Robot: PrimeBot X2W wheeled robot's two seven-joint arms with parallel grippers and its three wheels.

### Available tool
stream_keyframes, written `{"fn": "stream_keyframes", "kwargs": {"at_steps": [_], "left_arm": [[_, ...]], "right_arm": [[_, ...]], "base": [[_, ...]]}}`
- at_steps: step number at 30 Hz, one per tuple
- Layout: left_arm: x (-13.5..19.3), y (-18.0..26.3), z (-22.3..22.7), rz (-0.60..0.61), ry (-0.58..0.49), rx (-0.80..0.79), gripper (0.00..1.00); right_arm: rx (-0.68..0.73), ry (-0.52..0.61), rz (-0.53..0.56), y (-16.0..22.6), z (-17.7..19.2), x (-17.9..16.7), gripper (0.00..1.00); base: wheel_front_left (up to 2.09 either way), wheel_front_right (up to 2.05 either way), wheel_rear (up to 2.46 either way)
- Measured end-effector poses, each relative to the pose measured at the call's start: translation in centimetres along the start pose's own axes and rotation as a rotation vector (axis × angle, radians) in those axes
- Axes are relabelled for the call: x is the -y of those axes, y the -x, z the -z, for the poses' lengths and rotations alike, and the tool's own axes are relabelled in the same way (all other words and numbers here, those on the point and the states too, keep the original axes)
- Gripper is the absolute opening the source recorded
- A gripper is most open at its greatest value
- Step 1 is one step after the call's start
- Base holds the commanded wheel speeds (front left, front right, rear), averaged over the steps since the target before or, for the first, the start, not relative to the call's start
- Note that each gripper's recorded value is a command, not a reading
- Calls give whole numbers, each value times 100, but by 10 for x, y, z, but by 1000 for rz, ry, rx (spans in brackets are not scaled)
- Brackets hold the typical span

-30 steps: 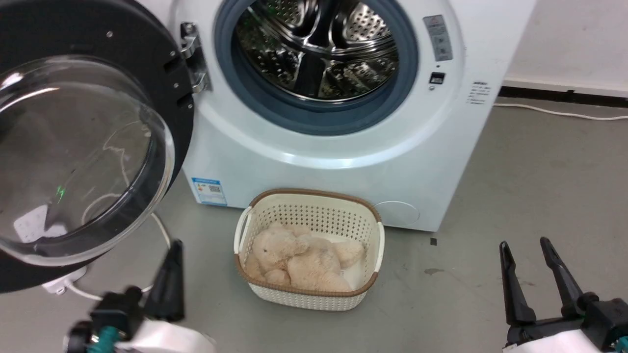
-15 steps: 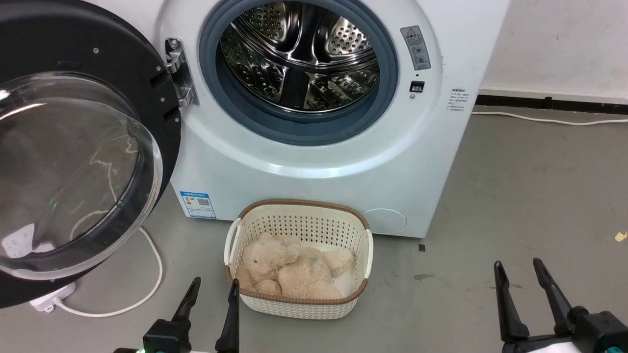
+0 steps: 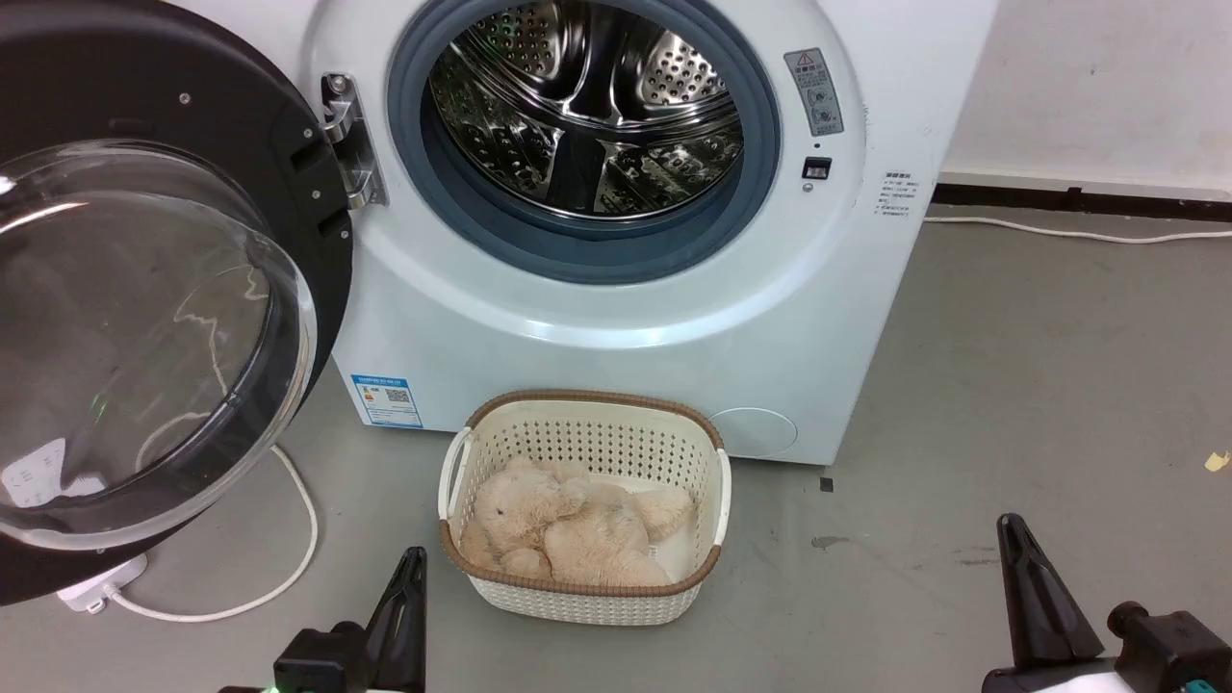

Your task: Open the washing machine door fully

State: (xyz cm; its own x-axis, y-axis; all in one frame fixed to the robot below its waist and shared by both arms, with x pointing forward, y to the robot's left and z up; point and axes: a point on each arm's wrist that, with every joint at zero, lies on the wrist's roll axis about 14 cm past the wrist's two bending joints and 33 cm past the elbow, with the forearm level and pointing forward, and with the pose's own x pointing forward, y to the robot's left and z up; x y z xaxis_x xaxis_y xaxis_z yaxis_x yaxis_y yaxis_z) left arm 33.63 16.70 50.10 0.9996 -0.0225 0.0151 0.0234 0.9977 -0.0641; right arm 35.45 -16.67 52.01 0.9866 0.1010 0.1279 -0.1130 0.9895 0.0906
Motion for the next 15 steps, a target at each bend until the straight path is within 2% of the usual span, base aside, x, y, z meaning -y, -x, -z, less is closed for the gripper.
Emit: {"fn": "stream_keyframes", "kwargs": {"at_steps": [15], "left_arm": [[-1,-3,-1,0,-13,-9,0]], "right_arm": [[-29,10,-2,0,3,0,0]], "base": [[0,0,0]]}}
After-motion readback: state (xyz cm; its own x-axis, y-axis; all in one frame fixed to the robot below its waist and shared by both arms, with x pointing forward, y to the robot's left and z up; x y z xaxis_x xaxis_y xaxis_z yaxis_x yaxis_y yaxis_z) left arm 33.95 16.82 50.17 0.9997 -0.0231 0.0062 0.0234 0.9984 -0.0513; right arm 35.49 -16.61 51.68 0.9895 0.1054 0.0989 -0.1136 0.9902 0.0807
